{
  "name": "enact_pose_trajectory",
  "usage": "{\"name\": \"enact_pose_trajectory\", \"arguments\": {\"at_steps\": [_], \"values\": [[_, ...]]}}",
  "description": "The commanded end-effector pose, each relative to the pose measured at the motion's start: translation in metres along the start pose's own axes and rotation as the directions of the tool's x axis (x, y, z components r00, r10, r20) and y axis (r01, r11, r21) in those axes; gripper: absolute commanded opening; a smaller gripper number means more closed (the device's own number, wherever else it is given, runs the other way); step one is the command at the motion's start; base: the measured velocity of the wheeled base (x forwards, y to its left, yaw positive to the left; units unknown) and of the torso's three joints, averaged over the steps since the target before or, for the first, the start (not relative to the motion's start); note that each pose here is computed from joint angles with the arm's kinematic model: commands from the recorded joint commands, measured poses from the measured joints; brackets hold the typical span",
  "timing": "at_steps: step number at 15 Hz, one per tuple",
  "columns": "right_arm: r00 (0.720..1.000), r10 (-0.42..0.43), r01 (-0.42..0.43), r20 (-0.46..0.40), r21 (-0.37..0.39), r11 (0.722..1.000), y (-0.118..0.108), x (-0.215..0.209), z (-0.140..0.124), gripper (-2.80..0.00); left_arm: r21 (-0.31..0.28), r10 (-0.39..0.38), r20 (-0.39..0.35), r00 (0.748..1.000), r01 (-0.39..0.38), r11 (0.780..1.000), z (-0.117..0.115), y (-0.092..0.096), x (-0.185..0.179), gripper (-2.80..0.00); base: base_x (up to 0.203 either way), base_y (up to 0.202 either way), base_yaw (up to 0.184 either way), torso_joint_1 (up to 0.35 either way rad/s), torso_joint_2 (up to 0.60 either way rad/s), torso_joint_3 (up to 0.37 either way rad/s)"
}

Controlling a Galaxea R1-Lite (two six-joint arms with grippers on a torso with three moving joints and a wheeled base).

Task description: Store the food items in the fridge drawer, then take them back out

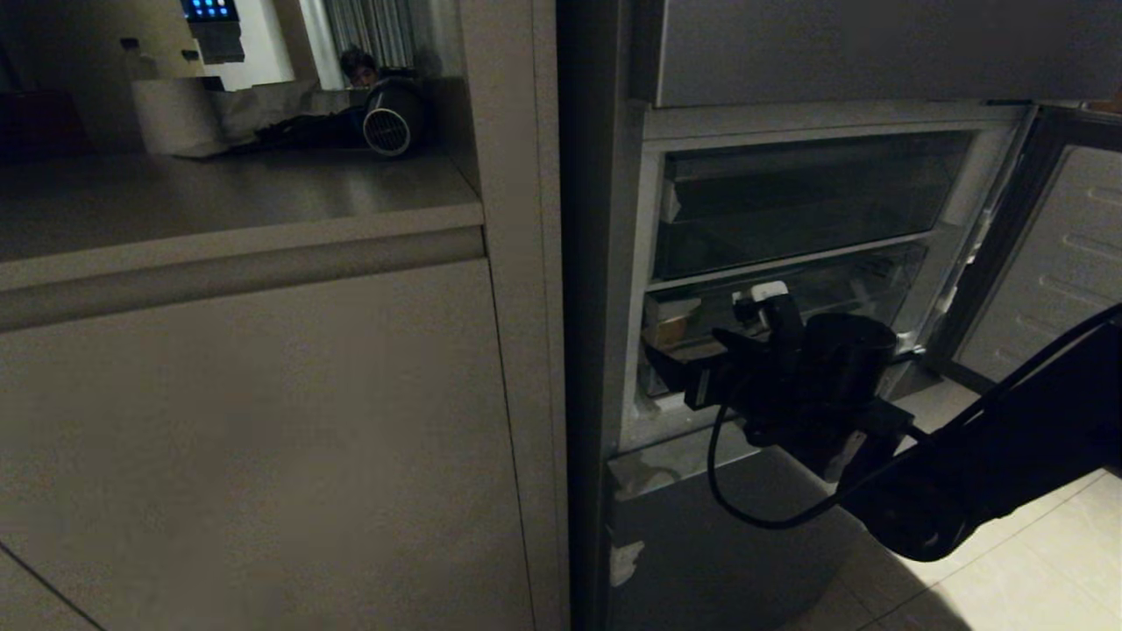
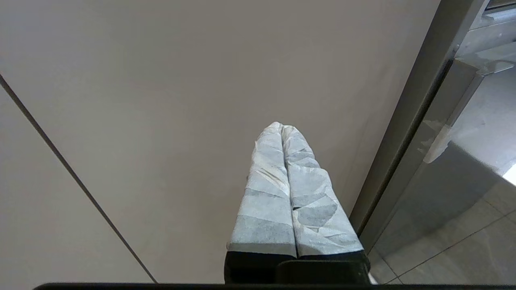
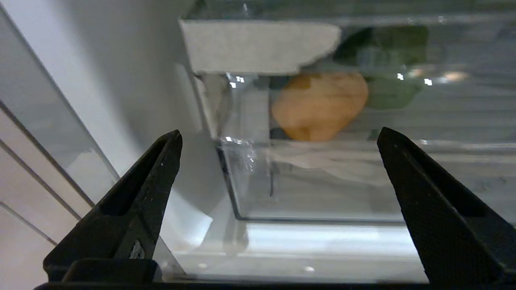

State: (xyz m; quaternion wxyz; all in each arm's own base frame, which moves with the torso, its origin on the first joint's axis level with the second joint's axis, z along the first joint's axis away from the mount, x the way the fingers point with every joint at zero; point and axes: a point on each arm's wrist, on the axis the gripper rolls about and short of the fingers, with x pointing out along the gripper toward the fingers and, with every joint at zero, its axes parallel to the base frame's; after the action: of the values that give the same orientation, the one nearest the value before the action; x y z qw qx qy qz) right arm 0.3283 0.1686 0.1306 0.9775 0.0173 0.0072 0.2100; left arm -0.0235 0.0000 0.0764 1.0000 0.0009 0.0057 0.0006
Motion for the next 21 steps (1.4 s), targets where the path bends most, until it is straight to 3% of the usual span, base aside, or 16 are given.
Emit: {"name": "enact_pose_trajectory", "arguments": {"at_steps": [1, 8, 9, 10, 21], "values": [[1.000, 0.007, -0.007, 0.018, 0.002, 1.000, 0.003, 0.002, 0.003, 0.00, 0.000, 0.000, -0.002, 1.000, 0.000, 1.000, 0.000, 0.000, 0.000, -2.80, 0.000, 0.000, 0.000, 0.000, 0.00, 0.000], [1.000, 0.007, -0.007, 0.028, 0.003, 1.000, 0.004, 0.008, 0.003, 0.00, 0.000, 0.000, -0.001, 1.000, 0.000, 1.000, 0.000, 0.000, 0.000, -2.80, 0.000, 0.000, 0.000, 0.000, 0.00, 0.000], [1.000, 0.007, -0.007, 0.028, 0.003, 1.000, 0.004, 0.009, 0.003, -1.98, 0.000, 0.000, -0.002, 1.000, 0.000, 1.000, 0.000, 0.000, 0.000, -2.80, 0.000, 0.000, 0.000, 0.000, 0.00, 0.000], [0.999, 0.005, -0.005, 0.033, 0.003, 1.000, 0.004, 0.011, 0.003, -2.80, 0.000, 0.000, -0.001, 1.000, 0.000, 1.000, 0.000, 0.000, 0.000, -2.80, 0.000, 0.000, 0.000, 0.000, 0.00, 0.000], [0.999, -0.008, 0.008, 0.040, 0.003, 1.000, 0.013, 0.010, 0.005, -2.80, 0.000, 0.000, -0.002, 1.000, 0.000, 1.000, 0.000, 0.000, 0.000, -2.80, 0.000, 0.000, 0.000, 0.000, 0.00, 0.000]]}}
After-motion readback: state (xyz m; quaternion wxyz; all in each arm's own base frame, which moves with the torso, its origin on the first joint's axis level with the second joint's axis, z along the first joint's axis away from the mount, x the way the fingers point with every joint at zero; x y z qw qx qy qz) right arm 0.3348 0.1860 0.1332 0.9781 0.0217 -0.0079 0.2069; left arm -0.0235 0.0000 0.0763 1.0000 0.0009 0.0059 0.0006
